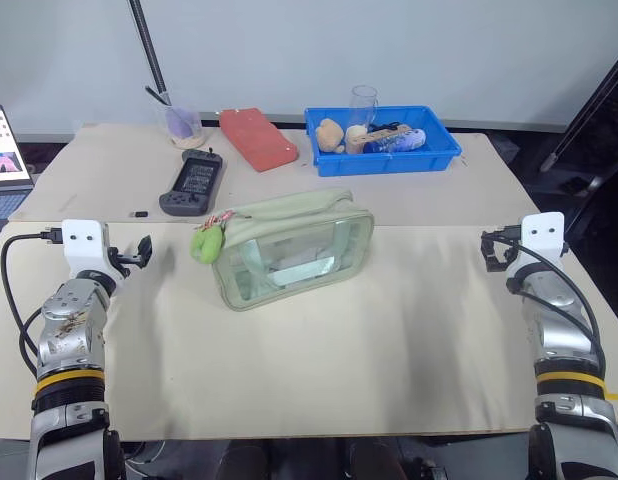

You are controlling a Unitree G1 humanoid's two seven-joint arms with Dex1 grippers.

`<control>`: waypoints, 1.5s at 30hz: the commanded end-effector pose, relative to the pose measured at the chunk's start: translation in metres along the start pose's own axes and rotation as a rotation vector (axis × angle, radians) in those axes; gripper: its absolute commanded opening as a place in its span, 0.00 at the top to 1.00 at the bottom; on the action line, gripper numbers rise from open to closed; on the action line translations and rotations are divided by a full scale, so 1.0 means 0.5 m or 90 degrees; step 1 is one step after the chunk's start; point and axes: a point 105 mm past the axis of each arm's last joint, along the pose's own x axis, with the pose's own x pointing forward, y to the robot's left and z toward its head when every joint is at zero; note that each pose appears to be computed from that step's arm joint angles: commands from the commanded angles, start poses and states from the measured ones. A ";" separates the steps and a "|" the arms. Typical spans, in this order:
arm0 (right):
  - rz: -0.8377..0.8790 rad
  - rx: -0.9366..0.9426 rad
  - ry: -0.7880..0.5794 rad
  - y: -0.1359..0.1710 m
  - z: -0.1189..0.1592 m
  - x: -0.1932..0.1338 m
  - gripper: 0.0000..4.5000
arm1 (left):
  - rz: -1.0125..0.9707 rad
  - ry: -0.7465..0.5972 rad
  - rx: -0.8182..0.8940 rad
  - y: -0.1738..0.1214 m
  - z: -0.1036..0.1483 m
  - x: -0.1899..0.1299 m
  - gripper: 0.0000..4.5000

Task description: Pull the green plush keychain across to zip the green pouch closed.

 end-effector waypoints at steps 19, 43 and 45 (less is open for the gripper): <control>0.608 -0.015 -0.238 0.136 0.342 -0.134 0.00 | -0.503 -0.214 0.180 -0.190 0.405 -0.118 0.00; 0.801 -0.066 -0.286 0.230 0.425 -0.319 0.00 | -0.695 -0.203 0.531 -0.479 0.288 -0.160 0.72; 0.798 -0.069 -0.281 0.229 0.418 -0.319 0.00 | -0.694 -0.202 0.540 -0.474 0.283 -0.157 0.94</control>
